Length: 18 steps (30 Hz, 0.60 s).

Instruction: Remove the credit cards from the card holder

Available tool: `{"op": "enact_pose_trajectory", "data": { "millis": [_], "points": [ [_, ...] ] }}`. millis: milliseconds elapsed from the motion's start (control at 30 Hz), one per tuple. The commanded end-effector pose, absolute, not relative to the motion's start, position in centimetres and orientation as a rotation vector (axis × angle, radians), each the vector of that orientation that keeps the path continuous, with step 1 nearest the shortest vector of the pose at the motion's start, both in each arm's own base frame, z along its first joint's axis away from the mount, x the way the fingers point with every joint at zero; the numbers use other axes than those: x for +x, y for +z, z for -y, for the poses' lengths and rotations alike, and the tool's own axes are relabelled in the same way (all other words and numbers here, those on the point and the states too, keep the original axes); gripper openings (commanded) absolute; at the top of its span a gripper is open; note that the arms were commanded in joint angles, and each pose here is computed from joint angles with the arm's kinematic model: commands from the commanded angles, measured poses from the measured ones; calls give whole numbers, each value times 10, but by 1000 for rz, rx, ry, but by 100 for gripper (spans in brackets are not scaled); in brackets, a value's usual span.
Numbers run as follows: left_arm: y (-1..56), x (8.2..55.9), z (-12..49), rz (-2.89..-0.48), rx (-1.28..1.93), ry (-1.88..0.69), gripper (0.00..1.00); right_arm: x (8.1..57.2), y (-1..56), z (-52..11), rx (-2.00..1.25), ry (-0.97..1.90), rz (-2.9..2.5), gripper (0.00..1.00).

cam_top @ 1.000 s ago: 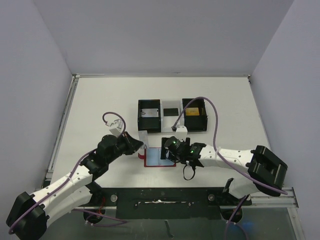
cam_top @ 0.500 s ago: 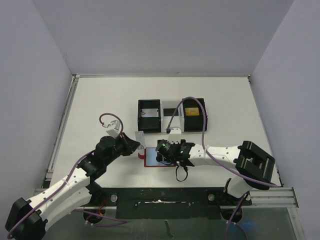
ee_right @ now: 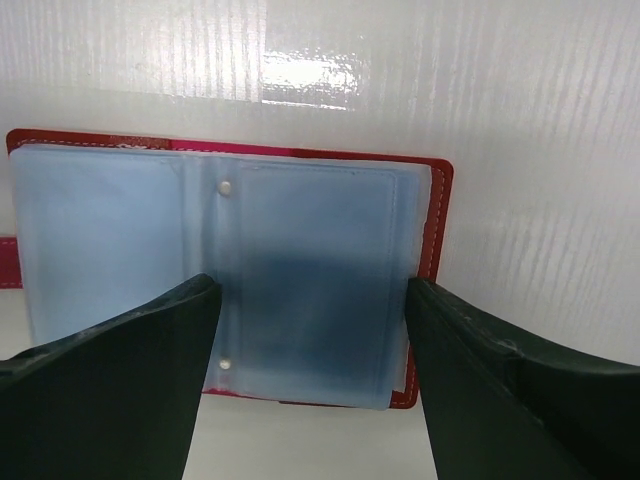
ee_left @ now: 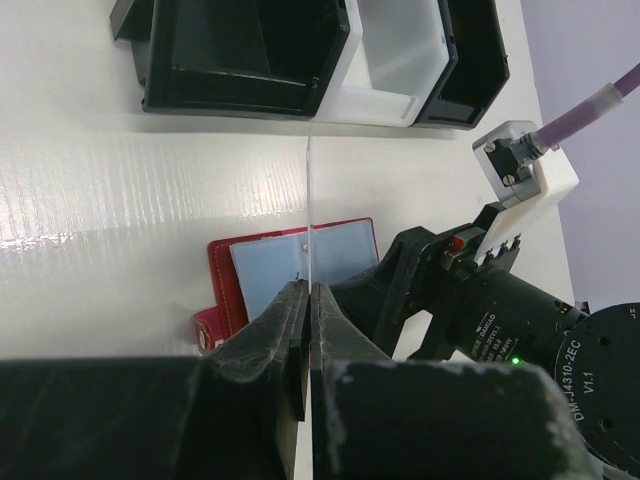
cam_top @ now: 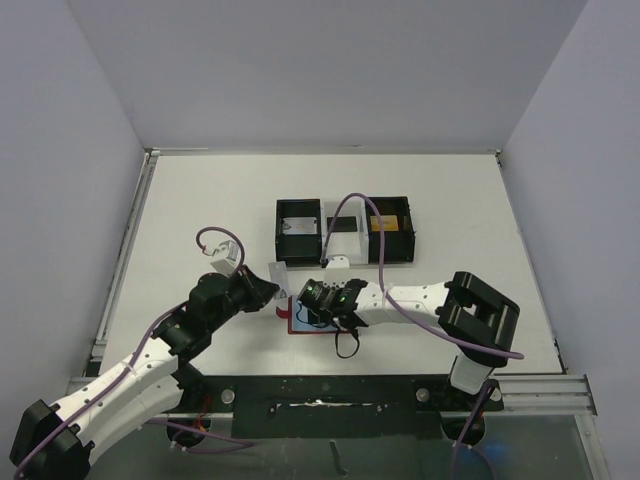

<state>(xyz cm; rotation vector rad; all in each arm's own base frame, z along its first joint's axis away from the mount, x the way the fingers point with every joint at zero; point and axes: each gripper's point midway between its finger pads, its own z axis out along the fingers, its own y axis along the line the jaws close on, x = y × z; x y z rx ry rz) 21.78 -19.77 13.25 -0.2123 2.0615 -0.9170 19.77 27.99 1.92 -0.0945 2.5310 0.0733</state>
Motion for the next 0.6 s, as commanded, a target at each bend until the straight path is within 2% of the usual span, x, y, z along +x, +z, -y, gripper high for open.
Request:
{"op": "enact_pose_trajectory", "data": {
  "millis": [0,67,200,367,500,567],
  "points": [
    [151,225,200,-2000,-208,-938,0,201,17,-281,-70,28,-2531,71],
    [152,225,200,-1998,-209,-939,0,201,14,-282,-75,31,-2535,67],
    [153,225,199,-1999,-210,-933,0,204,21,-287,-88,49,-2516,51],
    [154,226,198,-1997,-212,-927,0,212,38,-295,-101,87,-2475,40],
    [154,226,199,-1999,-211,-929,0,216,46,-297,-109,104,-2452,38],
    [154,226,199,-2002,-208,-928,0,216,48,-295,-120,87,-2455,42]
  ]
}}
